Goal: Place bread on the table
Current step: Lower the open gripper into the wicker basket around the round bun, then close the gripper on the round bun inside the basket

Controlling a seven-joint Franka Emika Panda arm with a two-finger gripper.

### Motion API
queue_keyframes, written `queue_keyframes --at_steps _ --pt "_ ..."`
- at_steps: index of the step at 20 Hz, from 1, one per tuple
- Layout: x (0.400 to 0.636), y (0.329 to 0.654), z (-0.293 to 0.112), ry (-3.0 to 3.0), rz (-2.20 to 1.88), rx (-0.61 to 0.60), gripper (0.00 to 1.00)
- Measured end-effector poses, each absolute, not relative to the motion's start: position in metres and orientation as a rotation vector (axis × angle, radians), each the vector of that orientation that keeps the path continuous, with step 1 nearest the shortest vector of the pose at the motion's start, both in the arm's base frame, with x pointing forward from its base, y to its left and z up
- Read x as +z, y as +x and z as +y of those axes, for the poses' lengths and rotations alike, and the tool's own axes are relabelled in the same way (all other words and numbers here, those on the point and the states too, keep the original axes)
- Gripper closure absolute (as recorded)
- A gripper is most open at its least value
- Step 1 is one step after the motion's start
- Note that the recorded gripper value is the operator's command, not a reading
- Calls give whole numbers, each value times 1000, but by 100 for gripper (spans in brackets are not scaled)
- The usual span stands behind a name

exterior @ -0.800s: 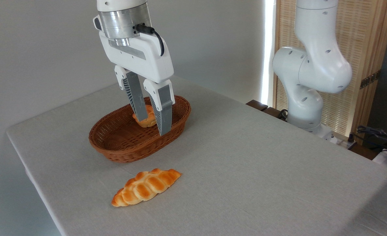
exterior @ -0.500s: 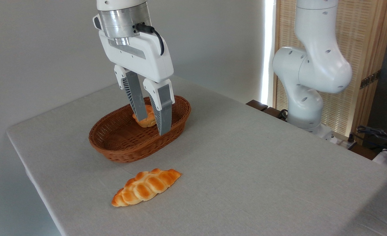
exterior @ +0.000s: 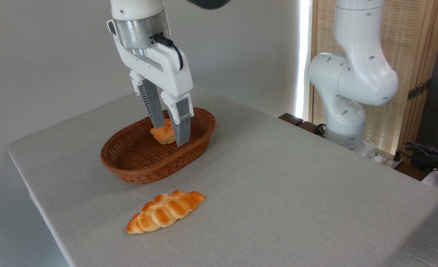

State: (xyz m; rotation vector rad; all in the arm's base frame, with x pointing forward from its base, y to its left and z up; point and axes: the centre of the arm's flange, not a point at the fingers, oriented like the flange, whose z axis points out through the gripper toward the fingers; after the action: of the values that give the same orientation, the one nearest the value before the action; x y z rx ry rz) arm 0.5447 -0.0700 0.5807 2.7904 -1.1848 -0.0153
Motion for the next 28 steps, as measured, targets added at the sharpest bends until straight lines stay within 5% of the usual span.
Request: queue_keyframes --at_steps 13,19,28 --pt "483 476 -223 2571 -1438 -36 0" --pt "455 470 -236 2496 -1334 98 0" --pt "441 458 -252 2444 -1286 109 0"
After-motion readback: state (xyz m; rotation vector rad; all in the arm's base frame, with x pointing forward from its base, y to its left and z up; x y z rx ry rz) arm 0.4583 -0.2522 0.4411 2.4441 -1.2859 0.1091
